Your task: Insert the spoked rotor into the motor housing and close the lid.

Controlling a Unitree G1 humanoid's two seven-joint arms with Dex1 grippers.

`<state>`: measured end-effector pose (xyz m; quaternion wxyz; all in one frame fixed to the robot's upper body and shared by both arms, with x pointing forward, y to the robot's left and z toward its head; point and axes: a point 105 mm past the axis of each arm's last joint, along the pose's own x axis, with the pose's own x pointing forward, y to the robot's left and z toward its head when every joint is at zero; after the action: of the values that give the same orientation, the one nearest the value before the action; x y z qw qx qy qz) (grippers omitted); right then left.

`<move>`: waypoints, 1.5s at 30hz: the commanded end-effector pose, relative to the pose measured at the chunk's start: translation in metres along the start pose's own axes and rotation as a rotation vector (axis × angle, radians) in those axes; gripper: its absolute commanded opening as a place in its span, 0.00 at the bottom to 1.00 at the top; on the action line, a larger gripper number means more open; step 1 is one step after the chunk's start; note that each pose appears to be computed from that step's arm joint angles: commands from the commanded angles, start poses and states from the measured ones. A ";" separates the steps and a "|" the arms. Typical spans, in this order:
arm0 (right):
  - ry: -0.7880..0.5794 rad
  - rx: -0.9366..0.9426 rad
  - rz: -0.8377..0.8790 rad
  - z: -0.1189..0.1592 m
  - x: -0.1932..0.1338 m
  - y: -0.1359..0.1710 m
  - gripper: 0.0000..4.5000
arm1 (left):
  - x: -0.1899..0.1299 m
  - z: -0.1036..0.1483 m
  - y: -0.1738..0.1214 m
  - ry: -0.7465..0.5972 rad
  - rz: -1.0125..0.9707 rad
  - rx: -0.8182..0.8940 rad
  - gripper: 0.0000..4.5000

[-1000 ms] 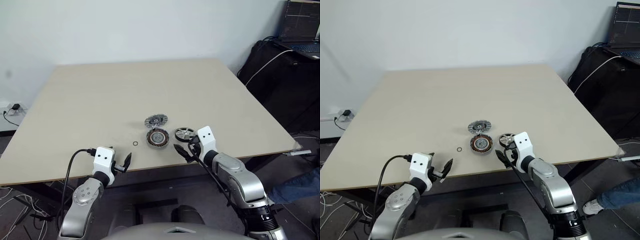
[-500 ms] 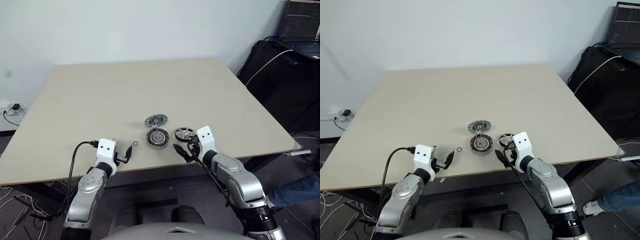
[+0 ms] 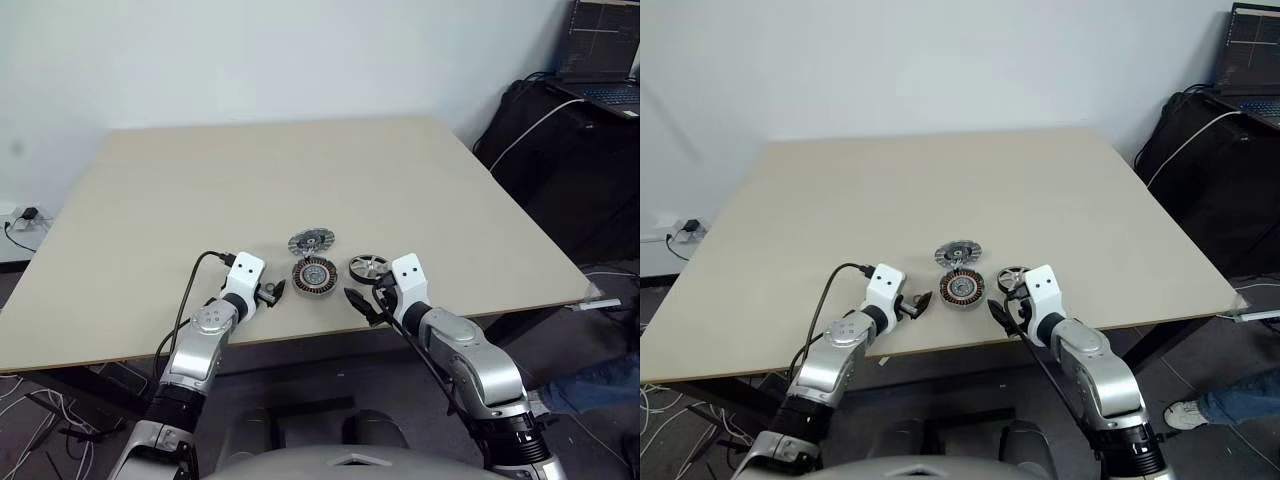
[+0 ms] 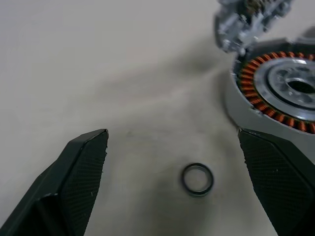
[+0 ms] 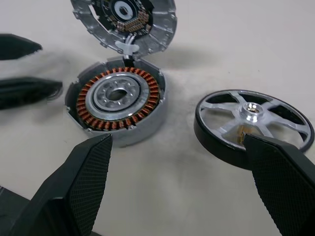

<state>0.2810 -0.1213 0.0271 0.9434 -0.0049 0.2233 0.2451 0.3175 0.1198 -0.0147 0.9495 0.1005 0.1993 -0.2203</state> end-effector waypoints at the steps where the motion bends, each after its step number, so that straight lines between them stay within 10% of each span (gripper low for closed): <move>1: -0.061 -0.014 -0.016 0.016 -0.005 -0.001 1.00 | 0.004 0.006 0.000 -0.011 -0.020 0.038 0.99; 9: -0.067 -0.005 -0.028 0.016 -0.007 -0.003 1.00 | 0.004 -0.006 0.005 0.055 -0.005 0.056 0.99; 21: -0.069 -0.004 -0.025 0.017 -0.004 -0.002 1.00 | -0.009 -0.004 0.009 0.065 0.014 0.081 0.15; 35: -0.071 -0.010 -0.008 0.019 0.000 0.002 1.00 | -0.020 0.080 -0.047 -0.189 -0.267 0.011 0.15; 45: -0.085 0.007 -0.023 0.018 -0.001 0.004 1.00 | 0.022 0.076 -0.059 -0.130 -0.277 0.084 0.15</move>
<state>0.2820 -0.1175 0.0294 0.9477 0.0069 0.2158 0.2351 0.3266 0.0437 0.0291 0.9143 0.0852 0.1644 -0.3601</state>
